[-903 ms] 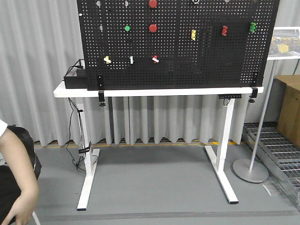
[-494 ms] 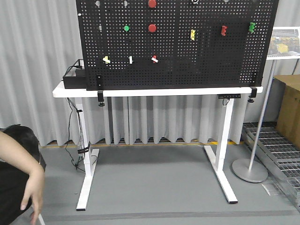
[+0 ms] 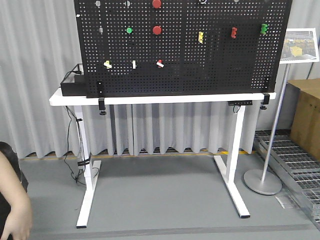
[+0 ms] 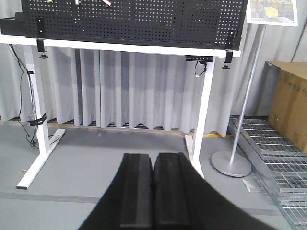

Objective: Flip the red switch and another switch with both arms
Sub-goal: 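Drive the base forward up to the black pegboard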

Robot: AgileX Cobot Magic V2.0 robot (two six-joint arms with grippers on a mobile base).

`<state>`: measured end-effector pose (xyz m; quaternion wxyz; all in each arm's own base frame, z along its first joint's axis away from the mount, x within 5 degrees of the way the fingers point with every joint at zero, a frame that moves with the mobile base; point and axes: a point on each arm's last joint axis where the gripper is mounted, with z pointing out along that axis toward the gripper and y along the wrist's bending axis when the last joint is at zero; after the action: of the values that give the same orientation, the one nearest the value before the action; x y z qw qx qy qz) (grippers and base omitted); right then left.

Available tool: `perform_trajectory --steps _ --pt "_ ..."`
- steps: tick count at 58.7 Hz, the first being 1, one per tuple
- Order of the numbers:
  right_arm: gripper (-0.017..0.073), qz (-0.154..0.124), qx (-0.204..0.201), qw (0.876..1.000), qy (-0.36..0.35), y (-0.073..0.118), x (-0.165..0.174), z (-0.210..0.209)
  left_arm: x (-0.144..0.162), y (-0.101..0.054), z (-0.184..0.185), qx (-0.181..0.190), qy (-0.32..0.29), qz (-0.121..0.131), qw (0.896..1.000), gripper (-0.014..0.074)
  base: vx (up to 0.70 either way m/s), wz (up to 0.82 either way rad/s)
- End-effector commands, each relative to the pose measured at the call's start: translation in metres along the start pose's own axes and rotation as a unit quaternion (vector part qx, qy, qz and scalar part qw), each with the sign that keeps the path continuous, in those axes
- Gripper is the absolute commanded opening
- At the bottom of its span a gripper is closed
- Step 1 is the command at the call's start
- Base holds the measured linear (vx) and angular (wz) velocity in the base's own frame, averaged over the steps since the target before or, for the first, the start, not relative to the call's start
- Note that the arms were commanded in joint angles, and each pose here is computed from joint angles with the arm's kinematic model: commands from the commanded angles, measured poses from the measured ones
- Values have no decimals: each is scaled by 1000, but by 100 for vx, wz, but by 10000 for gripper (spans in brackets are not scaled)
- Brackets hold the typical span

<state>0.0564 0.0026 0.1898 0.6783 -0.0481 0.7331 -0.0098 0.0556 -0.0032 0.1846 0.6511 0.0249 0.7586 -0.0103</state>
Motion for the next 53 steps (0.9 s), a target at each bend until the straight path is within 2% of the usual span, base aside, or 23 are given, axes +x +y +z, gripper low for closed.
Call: perform_trajectory --steps 1,53 --pt "-6 -7 3 999 -35 0 -5 1 -1 1 1 -4 -29 -8 1000 2 8 -3" --pt "-6 -7 3 999 -35 0 -5 1 -1 1 1 -4 -29 -8 1000 2 18 -2"
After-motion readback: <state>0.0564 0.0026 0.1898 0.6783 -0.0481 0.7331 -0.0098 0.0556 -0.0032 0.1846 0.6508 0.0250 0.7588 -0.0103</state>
